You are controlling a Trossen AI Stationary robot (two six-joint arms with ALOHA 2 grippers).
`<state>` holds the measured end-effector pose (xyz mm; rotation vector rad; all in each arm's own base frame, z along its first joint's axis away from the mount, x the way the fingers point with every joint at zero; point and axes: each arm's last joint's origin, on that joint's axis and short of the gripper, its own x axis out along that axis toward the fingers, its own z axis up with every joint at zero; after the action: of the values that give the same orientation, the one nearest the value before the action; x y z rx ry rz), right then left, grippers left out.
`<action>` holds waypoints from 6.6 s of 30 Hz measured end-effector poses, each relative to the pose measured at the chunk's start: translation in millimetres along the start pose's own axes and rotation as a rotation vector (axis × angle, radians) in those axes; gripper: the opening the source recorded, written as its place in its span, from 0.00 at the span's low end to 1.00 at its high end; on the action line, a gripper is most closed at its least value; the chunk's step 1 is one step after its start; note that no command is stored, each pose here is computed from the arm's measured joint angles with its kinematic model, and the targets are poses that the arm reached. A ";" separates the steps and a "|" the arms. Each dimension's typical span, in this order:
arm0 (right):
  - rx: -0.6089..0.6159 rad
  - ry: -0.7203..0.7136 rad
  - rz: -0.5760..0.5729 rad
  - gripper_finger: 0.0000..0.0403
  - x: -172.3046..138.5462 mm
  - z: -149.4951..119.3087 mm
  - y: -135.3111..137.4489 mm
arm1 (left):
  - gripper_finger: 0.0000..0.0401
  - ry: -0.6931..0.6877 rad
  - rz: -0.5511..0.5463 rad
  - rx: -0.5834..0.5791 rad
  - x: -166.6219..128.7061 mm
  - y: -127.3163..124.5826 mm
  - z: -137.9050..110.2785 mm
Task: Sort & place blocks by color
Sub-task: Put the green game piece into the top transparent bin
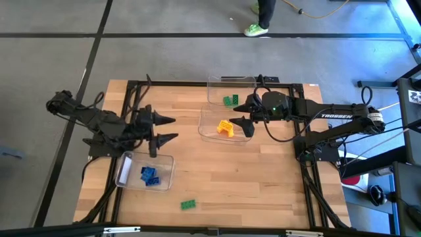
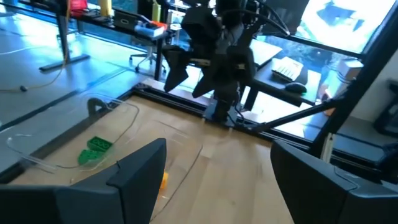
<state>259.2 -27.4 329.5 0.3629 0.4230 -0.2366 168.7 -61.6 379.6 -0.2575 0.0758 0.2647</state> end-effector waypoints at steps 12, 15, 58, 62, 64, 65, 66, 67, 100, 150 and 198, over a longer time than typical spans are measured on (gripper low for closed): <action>0.001 0.000 0.000 0.73 0.0 0.0 0.1 | 0.70 0.014 -0.027 -0.044 1.9 -1.9 -1.5; 0.001 0.000 0.000 0.73 0.0 0.0 0.1 | 0.70 0.018 -0.033 -0.045 2.0 -2.2 -1.7; -0.056 0.032 -0.015 0.73 0.3 -3.4 -2.0 | 0.69 1.178 -0.045 0.091 140.7 -196.3 -203.3; -0.057 0.036 -0.016 0.73 0.3 -3.8 -2.1 | 0.69 1.218 0.028 0.178 137.5 -195.1 -228.5; -0.055 0.036 -0.016 0.73 0.4 -3.8 -2.1 | 0.69 1.207 0.052 0.205 137.8 -194.8 -235.2; -0.055 0.036 -0.016 0.73 0.3 -3.8 -2.1 | 0.69 1.195 0.060 0.214 138.0 -194.9 -236.5; -0.055 0.036 -0.016 0.73 0.3 -3.8 -2.1 | 0.69 1.183 0.067 0.220 138.5 -194.7 -236.7; -0.055 0.036 -0.016 0.73 0.3 -3.8 -2.1 | 0.69 1.170 0.075 0.226 138.9 -194.5 -236.6; -0.052 0.036 -0.016 0.73 0.6 -3.9 -2.2 | 0.69 1.204 0.052 0.239 150.4 -178.5 -266.9; -0.053 0.049 -0.020 0.73 0.7 -5.2 -2.7 | 0.32 1.355 -0.075 0.249 161.8 -170.5 -256.9; -0.033 0.081 -0.030 0.73 0.5 -8.7 -3.3 | 0.32 0.141 0.421 -0.049 -1.2 -34.0 -5.8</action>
<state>255.6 -27.1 320.9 0.3349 0.5116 -0.2441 176.4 -95.1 382.3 -0.3075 0.2648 0.6678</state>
